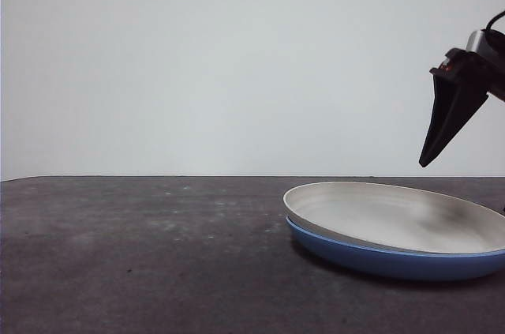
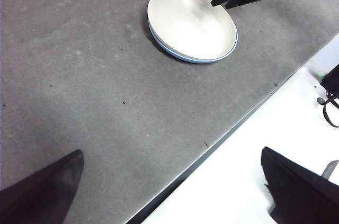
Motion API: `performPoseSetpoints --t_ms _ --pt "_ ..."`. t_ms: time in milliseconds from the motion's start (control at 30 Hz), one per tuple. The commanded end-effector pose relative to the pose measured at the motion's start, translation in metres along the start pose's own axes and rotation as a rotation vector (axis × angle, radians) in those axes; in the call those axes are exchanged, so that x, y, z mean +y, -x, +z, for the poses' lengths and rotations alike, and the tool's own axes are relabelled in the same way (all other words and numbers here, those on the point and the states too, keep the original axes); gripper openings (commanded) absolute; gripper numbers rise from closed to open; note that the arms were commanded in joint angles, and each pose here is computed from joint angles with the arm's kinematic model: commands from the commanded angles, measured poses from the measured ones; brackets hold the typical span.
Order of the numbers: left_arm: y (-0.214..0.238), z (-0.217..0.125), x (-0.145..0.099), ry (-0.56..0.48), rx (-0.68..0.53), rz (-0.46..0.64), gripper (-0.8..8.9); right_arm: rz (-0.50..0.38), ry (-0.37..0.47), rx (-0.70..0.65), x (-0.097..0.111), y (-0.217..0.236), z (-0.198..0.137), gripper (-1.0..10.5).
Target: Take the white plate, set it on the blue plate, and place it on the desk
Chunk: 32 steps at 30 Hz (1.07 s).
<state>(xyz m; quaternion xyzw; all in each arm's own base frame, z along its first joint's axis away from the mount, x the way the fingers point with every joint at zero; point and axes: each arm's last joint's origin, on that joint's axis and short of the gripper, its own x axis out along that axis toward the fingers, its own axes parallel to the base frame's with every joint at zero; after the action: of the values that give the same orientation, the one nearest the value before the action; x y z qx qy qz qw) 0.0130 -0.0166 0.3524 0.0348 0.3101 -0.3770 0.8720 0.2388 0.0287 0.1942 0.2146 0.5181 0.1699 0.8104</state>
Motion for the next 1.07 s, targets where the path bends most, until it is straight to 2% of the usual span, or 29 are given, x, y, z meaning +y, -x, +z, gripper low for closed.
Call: performPoseSetpoints --t_ms 33,133,267,367,533,667,700,867,1067 --pt "0.002 0.002 -0.001 0.008 -0.017 -0.002 5.63 -0.008 0.004 -0.011 -0.005 -0.004 0.005 6.3" --pt "0.002 0.002 -0.001 0.008 -0.019 -0.002 5.63 -0.016 -0.019 0.004 -0.012 -0.009 0.006 6.3" --pt "0.002 0.003 -0.001 0.007 -0.022 -0.003 5.63 0.040 -0.036 0.045 -0.017 -0.020 0.007 6.3" --pt "0.002 0.003 -0.001 0.007 -0.022 -0.003 5.63 0.039 -0.045 0.061 -0.021 -0.026 0.007 6.2" --pt "0.002 0.003 -0.001 0.008 -0.022 -0.003 5.63 0.030 -0.062 0.089 -0.025 -0.033 0.006 4.5" --pt "0.002 0.003 -0.001 0.011 -0.021 -0.003 5.63 0.020 -0.058 0.082 -0.026 -0.033 0.007 0.9" --pt "0.002 0.003 -0.001 0.011 -0.022 -0.003 5.63 0.015 -0.059 0.082 -0.026 -0.033 0.007 0.6" --pt "0.002 0.003 -0.001 0.010 -0.022 -0.003 5.63 -0.043 -0.058 0.070 -0.027 -0.033 0.007 0.1" --pt "0.002 0.003 -0.001 0.008 -0.022 -0.003 5.63 -0.032 -0.048 0.058 -0.017 -0.024 0.021 0.1"
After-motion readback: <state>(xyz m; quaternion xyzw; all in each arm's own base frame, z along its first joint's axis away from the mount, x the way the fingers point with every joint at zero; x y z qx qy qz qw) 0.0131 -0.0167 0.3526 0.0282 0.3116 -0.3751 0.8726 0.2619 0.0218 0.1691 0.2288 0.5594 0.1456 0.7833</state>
